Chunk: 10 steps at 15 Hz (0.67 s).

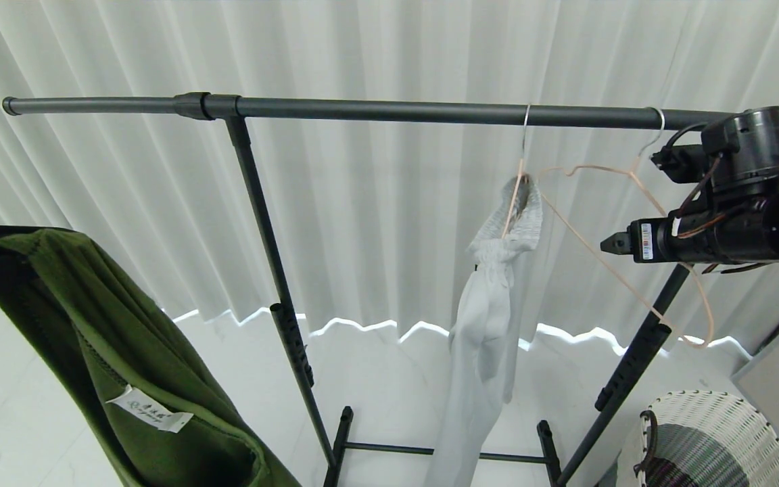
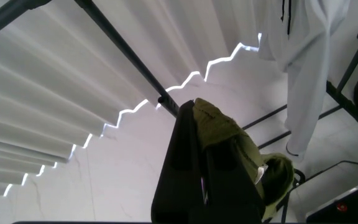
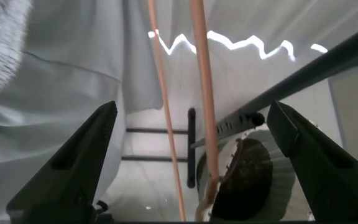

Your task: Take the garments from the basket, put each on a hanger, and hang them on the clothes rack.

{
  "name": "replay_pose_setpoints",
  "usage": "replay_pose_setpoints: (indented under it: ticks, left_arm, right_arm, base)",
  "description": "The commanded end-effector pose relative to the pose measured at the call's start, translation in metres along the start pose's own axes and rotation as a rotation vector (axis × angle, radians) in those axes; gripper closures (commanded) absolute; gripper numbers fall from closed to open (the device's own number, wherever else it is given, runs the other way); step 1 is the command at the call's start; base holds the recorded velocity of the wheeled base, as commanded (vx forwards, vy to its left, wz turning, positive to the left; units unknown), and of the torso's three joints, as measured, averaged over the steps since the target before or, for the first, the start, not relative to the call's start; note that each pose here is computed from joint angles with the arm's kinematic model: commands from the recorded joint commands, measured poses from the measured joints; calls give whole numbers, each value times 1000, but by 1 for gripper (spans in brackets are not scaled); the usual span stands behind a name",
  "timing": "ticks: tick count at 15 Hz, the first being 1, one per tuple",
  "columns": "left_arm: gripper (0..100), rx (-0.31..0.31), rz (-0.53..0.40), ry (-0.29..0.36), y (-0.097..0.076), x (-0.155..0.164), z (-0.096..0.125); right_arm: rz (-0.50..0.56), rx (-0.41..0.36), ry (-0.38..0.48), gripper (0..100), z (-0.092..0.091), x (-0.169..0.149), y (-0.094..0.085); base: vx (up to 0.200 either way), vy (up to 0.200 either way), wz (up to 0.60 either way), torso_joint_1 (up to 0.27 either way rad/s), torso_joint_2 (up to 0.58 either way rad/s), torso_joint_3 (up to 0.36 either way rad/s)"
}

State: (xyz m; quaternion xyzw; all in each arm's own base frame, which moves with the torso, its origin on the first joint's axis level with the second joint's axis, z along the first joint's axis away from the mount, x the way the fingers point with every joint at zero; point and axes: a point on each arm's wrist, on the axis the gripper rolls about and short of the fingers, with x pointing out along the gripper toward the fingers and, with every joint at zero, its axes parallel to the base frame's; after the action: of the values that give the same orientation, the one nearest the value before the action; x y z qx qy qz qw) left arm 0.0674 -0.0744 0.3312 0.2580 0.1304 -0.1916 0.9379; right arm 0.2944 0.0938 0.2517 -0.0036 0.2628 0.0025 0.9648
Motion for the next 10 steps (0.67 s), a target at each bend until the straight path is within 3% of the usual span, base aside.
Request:
replay_pose_setpoints:
  ticks: [1, 2, 3, 10]
  left_arm:
    - [100, 3, 0, 4, -1, 2, 1]
    - [100, 2, 0, 3, -1, 1, 1]
    - [100, 1, 0, 2, 0, 1, 1]
    - [100, 2, -1, 1, -1, 1, 1]
  right_arm:
    - [0, -1, 4, 0, -1, 1, 0]
    - [0, -2, 6, 0, -1, 2, 0]
    - [0, -2, 7, 100, -1, 2, 0]
    - [0, -2, 6, 100, -1, 2, 0]
  base:
    - [0, 0, 0, 0, 0, 0]
    - [0, 0, 0, 0, 0, 0]
    - [0, 0, 0, 0, 0, 0]
    - [0, 0, 0, 0, 0, 0]
